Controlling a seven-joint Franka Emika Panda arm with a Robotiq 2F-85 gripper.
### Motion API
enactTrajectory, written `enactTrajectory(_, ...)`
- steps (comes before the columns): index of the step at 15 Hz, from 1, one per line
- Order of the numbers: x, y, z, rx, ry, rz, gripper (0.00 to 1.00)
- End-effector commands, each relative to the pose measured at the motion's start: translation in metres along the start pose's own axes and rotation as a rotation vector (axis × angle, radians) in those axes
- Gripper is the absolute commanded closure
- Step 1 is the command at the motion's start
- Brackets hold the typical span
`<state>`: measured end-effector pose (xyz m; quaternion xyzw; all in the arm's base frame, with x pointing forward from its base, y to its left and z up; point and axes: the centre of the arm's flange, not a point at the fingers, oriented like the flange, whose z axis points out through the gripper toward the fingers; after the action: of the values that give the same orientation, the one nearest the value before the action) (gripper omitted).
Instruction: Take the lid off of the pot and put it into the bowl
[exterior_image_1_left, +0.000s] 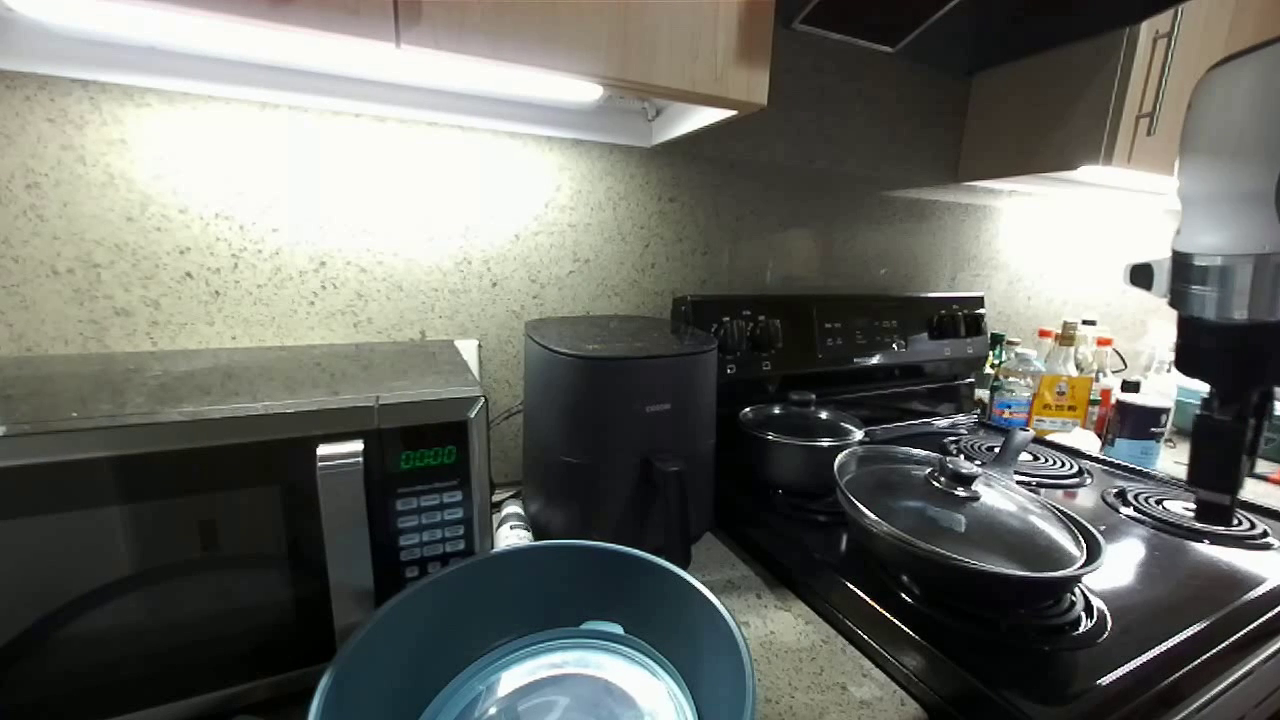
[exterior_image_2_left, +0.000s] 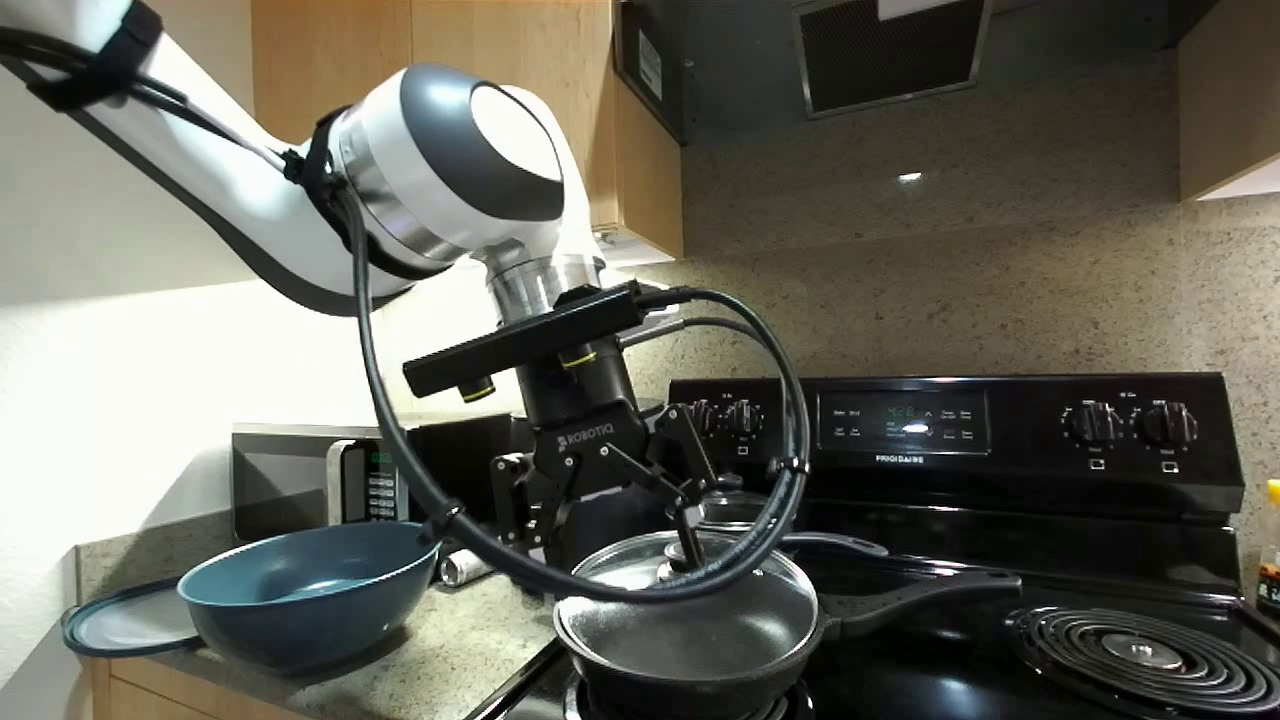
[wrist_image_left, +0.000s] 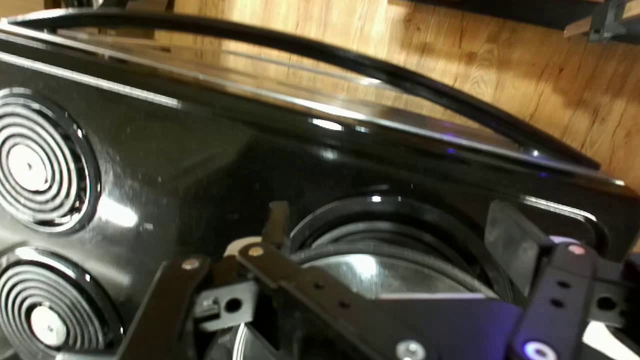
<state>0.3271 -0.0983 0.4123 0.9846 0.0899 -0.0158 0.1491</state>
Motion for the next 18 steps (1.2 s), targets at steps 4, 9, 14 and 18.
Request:
enactTrajectory(4,0.040,-0.024,-0.038,-0.051,0.165,-0.097,0.00)
enactTrajectory(9,0.050,-0.031,-0.041,-0.008,0.216,-0.088,0.00)
enactTrajectory(14,0.102,-0.013,-0.035,0.152,0.255,0.185,0.00)
enactTrajectory(18,0.101,-0.007,-0.034,0.136,0.283,0.239,0.00)
